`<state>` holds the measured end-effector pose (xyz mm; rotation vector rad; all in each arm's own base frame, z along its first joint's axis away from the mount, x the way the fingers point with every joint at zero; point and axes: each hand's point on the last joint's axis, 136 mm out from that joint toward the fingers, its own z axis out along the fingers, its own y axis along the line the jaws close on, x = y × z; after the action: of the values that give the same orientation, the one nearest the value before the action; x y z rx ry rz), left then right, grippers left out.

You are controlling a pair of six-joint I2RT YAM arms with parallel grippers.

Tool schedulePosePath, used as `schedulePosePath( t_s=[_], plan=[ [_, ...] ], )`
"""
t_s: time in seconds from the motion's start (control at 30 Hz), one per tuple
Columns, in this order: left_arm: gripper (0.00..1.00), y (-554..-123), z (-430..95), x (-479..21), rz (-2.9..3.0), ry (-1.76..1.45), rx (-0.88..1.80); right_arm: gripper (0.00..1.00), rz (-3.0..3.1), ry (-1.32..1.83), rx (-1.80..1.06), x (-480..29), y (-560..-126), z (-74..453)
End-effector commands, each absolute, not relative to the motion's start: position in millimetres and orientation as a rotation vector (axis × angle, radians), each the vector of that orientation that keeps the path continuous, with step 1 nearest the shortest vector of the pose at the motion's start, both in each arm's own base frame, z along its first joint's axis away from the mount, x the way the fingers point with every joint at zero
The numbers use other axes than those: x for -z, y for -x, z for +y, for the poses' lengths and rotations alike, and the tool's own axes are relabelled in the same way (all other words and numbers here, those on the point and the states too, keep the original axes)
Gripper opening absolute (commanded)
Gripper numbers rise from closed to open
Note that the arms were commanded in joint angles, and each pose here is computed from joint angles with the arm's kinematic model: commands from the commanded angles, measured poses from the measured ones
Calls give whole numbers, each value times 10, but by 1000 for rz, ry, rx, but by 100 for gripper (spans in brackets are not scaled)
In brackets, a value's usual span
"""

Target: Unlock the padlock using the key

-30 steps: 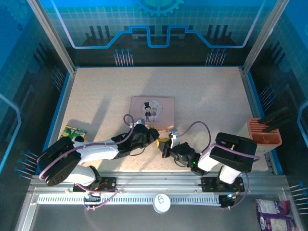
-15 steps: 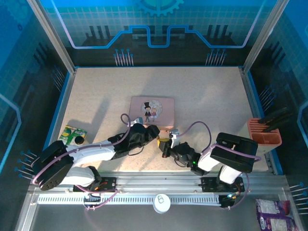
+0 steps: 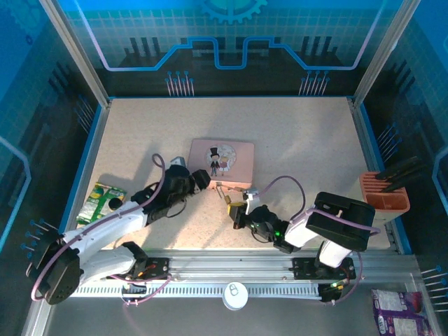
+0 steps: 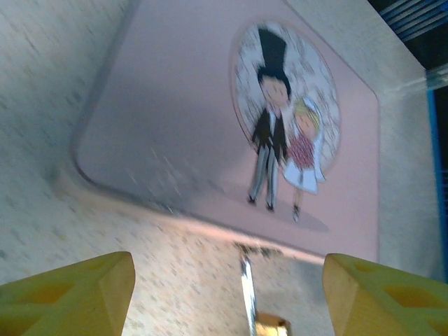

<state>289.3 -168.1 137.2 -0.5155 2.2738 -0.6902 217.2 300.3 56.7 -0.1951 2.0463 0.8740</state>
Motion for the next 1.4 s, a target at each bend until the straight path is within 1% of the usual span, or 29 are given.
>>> schedulePosePath(
  t_s=[0.0,0.23,0.47,0.57,0.77,1.0,1.1,1.17,1.23,1.27,1.37],
  plan=[
    [72,-2904,-1530,-1350,2369,338,561,6,2109,155,-802,-490,-2277,2966],
    [74,-3188,-1339,-1230,2396,366,603,7,2192,149,-726,-384,-2363,2944],
    [74,-3493,-1358,-1246,2389,307,597,19,2220,156,-693,-350,-2393,2896],
    [74,-3607,-1394,-1241,2390,280,604,22,2237,179,-728,-341,-2400,2945],
    [74,-3784,-1401,-1203,2410,247,567,31,2240,196,-792,-402,-2406,2957],
    [73,-3891,-1400,-1083,2436,235,562,37,2239,298,-781,-530,-2486,2940],
    [73,-3891,-1433,-1020,2454,229,580,39,2319,360,-842,-511,-2535,2972],
    [73,-3874,-1447,-960,2468,237,592,42,2360,378,-858,-499,-2574,2961],
    [72,-3850,-1471,-920,2476,241,614,50,2372,399,-872,-494,-2600,2958],
    [72,-3830,-1474,-889,2484,251,622,52,2378,409,-884,-500,-2615,2964],
    [70,-3763,-1490,-824,2498,268,643,53,2381,421,-883,-512,-2663,2956]
  ],
)
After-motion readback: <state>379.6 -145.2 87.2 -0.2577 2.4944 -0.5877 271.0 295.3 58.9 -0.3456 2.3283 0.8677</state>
